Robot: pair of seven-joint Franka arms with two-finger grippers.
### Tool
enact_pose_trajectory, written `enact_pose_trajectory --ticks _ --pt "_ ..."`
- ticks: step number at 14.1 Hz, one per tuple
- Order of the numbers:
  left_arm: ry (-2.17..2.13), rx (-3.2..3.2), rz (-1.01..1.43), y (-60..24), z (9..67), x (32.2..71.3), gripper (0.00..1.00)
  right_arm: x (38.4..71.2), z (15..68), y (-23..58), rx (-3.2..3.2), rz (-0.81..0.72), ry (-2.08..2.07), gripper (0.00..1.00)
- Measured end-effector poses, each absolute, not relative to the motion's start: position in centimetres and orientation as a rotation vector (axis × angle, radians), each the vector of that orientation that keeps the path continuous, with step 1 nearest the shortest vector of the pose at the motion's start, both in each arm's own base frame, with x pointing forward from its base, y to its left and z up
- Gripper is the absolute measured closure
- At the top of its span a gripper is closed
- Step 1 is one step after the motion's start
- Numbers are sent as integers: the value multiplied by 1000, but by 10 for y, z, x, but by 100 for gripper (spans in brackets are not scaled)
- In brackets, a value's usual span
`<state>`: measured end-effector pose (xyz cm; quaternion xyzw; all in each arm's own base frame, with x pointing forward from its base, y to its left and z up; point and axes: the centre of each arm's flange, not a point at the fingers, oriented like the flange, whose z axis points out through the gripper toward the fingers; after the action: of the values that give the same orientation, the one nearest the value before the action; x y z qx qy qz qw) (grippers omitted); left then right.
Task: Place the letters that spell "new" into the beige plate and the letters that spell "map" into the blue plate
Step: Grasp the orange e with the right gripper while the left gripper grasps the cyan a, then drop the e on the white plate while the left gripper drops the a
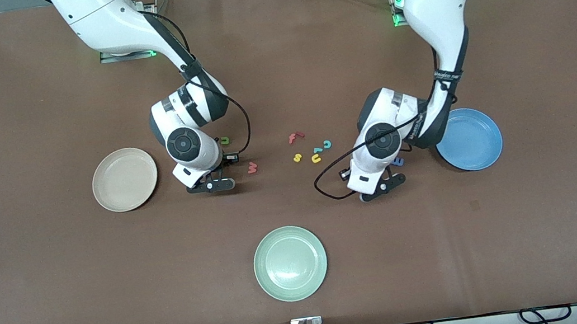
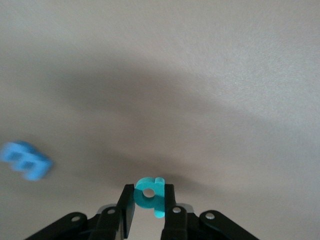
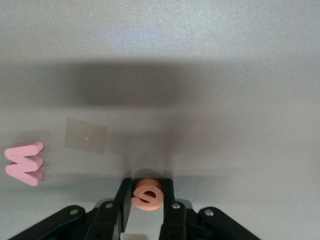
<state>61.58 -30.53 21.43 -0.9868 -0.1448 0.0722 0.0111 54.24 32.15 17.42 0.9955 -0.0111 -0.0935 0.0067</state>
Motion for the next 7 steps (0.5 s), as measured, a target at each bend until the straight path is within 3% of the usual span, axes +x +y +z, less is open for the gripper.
enact_pose_trajectory --ticks 4,7 --pt "-27 -3102 288 -217 288 641 72 550 179 313 3115 -279 -60 71" --pt "176 -3030 333 -158 318 645 72 578 204 262 3108 -259 -118 71"
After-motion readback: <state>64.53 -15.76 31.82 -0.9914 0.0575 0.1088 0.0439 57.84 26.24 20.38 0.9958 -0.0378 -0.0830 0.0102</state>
